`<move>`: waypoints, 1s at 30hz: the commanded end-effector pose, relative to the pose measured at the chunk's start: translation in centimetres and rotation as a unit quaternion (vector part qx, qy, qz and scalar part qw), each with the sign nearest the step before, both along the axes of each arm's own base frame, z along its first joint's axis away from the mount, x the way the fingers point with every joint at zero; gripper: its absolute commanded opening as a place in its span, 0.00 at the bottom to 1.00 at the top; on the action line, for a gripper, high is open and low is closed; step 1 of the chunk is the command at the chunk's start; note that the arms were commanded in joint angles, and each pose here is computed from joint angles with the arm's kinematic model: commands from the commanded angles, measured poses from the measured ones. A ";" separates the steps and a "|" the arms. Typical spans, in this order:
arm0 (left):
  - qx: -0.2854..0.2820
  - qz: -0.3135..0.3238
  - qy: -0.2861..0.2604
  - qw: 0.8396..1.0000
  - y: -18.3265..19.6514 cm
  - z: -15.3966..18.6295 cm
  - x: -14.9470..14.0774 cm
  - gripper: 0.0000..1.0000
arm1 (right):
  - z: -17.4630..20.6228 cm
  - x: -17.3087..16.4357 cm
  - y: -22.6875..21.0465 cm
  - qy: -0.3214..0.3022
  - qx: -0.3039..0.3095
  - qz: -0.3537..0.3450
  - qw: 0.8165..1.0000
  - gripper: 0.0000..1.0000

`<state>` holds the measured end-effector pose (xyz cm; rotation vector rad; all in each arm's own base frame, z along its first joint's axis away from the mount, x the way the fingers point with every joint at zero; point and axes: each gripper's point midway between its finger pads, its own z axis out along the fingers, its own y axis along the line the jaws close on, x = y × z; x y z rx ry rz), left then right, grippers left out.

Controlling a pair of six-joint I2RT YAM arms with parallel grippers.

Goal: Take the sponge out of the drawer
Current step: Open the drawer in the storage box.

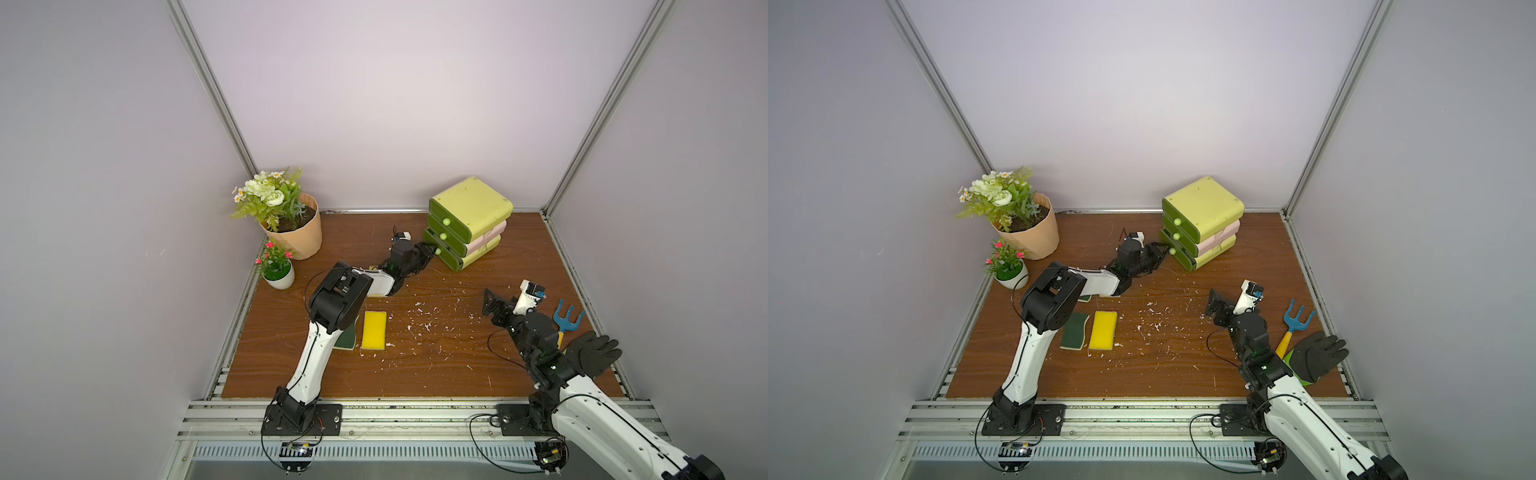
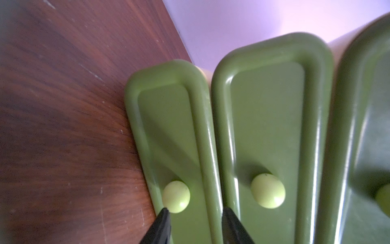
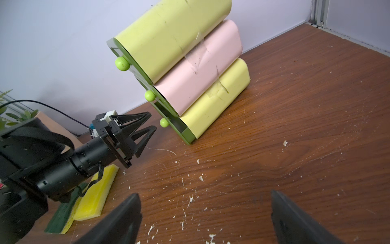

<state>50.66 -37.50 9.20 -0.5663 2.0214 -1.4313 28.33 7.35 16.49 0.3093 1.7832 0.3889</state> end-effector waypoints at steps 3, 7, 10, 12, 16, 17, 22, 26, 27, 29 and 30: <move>0.034 0.008 0.012 0.999 -0.4 -1.2 0.5 0.44 | 1.5 0.1 -0.2 -0.026 0.016 -0.006 1.000 0.99; 0.043 0.008 0.015 0.999 -0.9 -1.2 1.0 0.45 | 1.4 0.2 -0.2 -0.025 0.016 -0.007 1.000 0.99; 0.042 0.007 0.017 0.999 -1.2 -1.3 1.4 0.45 | 1.4 0.1 -0.2 -0.025 0.017 -0.006 1.000 0.99; 0.041 0.006 0.019 0.999 -1.4 -1.4 1.5 0.45 | 1.4 0.2 -0.2 -0.026 0.017 -0.006 1.000 0.99; 0.041 0.006 0.026 0.999 -1.7 -1.8 1.5 0.45 | 1.3 0.2 -0.2 -0.024 0.018 -0.006 1.000 0.99; 0.041 0.006 0.029 0.999 -1.8 -2.0 1.4 0.45 | 1.3 0.2 -0.2 -0.024 0.017 -0.007 1.000 0.99; 0.039 0.011 0.041 0.998 -1.6 -2.6 1.2 0.45 | 1.4 0.2 -0.2 -0.024 0.019 -0.006 1.000 0.99; 0.040 0.011 0.042 0.998 -1.8 -2.7 1.3 0.45 | 1.4 0.2 -0.2 -0.025 0.019 -0.006 0.999 0.99; 0.039 0.010 0.041 0.998 -1.9 -2.7 1.3 0.45 | 1.4 0.2 -0.2 -0.025 0.019 -0.006 0.999 0.99; 0.035 0.004 0.038 0.999 -2.2 -2.7 1.2 0.45 | 1.3 0.2 -0.2 -0.024 0.019 -0.006 0.999 0.99; 0.023 0.005 0.047 0.999 -2.4 -2.7 1.2 0.45 | 1.4 0.2 -0.2 -0.025 0.020 -0.006 0.999 0.99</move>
